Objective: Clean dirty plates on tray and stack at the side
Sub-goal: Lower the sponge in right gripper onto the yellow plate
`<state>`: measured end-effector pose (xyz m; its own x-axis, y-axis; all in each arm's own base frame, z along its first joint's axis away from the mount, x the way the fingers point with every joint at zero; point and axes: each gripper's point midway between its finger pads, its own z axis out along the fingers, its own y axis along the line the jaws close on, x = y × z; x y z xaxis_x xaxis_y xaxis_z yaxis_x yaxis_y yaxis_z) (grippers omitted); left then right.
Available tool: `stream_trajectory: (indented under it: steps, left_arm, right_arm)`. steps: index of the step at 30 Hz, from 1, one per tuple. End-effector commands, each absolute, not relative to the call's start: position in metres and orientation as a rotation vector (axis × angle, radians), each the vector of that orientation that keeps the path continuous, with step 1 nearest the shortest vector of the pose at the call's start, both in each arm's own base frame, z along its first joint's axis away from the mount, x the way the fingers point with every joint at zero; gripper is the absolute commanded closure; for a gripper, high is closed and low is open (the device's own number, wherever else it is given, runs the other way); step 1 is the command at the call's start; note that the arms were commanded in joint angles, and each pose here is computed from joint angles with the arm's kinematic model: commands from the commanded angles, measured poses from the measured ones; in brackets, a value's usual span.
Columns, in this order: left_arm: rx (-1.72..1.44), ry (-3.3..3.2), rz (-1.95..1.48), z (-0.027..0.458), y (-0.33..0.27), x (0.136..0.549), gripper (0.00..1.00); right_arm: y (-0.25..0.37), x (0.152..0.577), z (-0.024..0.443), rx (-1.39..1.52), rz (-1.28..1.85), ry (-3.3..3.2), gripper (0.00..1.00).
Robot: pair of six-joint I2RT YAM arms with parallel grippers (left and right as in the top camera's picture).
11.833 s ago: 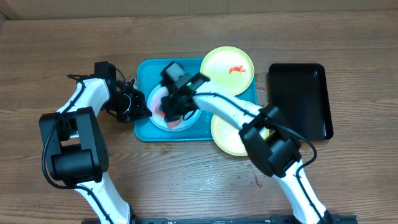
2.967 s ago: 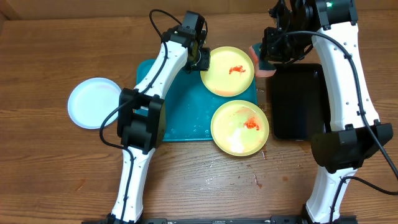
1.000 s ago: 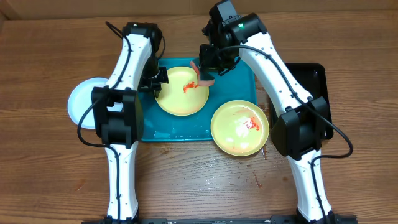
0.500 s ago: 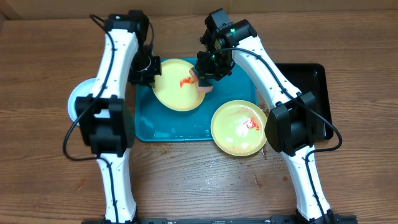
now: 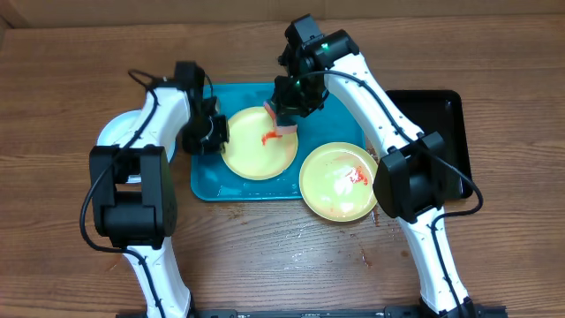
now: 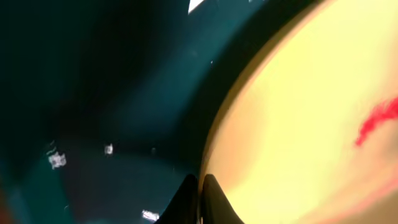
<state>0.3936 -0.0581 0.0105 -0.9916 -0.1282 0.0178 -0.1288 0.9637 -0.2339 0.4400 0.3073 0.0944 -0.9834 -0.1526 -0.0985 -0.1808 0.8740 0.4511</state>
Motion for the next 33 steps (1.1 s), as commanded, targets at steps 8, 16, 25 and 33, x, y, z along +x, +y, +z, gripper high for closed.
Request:
stream_trajectory:
  steps: [8, 16, 25, 33]
  left_arm:
    - [0.196, -3.132, 0.504, -0.001, -0.062, 0.385, 0.96]
    - [0.263, -3.107, 0.542, 0.001, -0.051, 0.383, 0.96]
    - [0.266, -3.077, 0.57, 0.002, -0.052, 0.377, 0.96]
    - [0.196, -3.091, 0.675, 0.014, -0.061, 0.384, 0.96]
  right_arm:
    - [0.312, 0.438, 0.082, -0.326, 0.583, 2.971, 0.96]
    - [0.297, 0.43, 0.043, -0.249, 0.474, 3.046, 0.96]
    - [0.299, 0.42, 0.008, -0.258, 0.491, 3.073, 0.96]
    - [0.344, 0.408, 0.013, -0.375, 0.649, 3.009, 0.96]
